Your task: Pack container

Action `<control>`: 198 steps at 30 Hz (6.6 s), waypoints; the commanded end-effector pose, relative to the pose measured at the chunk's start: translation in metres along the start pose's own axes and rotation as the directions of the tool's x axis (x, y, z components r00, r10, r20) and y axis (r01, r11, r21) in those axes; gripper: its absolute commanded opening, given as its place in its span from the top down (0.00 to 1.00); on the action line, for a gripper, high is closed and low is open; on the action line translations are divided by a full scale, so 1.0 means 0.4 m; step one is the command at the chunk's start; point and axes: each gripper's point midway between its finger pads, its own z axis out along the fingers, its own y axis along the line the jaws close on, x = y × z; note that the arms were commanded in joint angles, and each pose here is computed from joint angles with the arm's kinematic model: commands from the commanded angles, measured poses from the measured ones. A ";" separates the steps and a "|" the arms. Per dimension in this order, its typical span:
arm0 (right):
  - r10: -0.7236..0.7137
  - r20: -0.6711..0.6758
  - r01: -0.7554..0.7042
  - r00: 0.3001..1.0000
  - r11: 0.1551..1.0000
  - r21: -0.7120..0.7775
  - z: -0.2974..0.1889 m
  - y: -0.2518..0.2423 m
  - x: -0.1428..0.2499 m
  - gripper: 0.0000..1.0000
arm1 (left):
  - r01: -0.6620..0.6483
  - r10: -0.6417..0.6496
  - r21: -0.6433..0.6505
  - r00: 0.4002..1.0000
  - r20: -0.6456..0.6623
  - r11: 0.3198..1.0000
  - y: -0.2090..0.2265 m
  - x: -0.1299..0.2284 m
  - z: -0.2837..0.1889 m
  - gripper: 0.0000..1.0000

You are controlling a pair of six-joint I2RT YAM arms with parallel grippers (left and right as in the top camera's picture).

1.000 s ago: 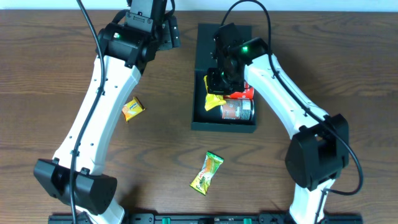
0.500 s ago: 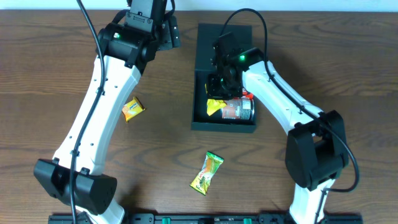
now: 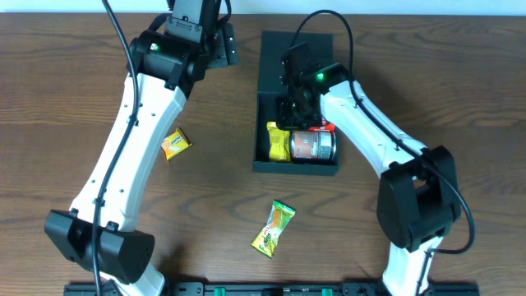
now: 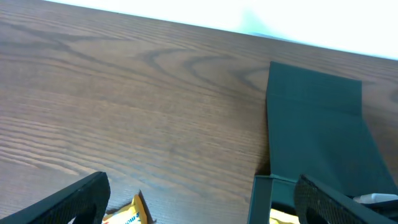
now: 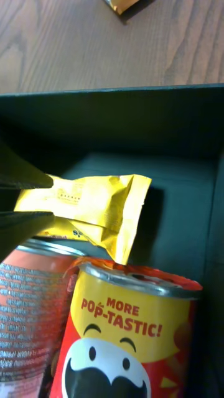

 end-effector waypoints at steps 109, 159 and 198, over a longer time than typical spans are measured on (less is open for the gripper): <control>0.177 0.214 -0.228 0.961 0.942 0.247 -0.438 -0.361 -0.169 0.01 | -0.376 0.568 0.426 0.535 -0.626 0.823 -0.209 1.053 -0.025 0.92; 0.176 0.247 -0.230 0.953 0.950 0.213 -0.439 -0.349 -0.193 0.01 | -0.388 0.530 0.362 0.576 -0.622 0.847 -0.192 1.038 0.031 0.00; 0.174 0.254 -0.230 0.951 0.950 0.211 -0.439 -0.348 -0.198 0.01 | -0.292 0.459 0.354 0.573 -0.679 0.888 -0.173 1.007 0.025 0.80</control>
